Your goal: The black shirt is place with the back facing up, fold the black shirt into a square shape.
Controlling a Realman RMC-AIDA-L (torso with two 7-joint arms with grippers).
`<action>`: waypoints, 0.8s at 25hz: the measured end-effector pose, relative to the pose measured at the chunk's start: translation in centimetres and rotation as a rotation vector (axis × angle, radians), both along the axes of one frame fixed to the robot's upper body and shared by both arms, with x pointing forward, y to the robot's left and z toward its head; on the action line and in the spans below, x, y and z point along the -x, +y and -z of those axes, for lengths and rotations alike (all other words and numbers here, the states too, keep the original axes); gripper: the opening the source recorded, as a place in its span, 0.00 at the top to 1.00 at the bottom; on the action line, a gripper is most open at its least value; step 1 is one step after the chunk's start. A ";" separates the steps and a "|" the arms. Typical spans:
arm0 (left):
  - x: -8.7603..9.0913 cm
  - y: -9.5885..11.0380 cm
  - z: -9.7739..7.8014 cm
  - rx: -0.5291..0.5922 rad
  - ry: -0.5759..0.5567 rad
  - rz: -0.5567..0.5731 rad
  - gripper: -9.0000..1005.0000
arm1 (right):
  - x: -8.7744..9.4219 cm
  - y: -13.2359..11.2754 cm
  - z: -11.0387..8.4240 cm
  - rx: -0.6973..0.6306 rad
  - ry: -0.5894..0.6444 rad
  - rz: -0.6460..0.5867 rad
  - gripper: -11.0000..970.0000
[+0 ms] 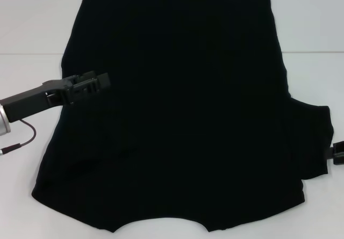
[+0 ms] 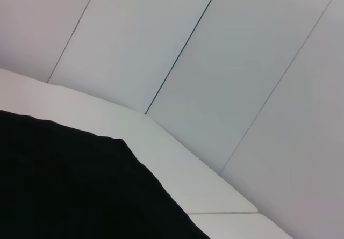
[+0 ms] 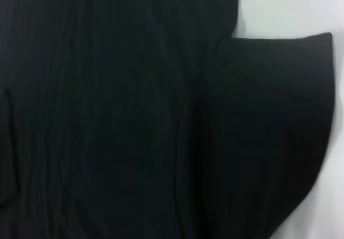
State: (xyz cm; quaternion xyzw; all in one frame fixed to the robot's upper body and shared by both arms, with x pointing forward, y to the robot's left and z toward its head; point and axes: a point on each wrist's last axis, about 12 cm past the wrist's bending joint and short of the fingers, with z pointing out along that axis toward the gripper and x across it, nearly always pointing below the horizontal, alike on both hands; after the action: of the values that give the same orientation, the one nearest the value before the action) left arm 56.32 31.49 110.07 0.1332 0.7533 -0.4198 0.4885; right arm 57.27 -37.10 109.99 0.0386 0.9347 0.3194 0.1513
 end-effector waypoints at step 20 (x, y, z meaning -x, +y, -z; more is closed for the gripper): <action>0.6 0.5 0.4 0.020 -0.002 -0.032 0.42 | -0.6 2.0 1.0 0.049 0.047 -0.021 0.59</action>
State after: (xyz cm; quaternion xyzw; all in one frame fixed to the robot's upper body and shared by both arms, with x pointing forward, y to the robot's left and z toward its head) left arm 55.68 32.01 109.66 0.1165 0.7507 -0.4192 0.4972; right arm 57.84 -35.06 109.02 0.0327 0.9459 0.2970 0.1267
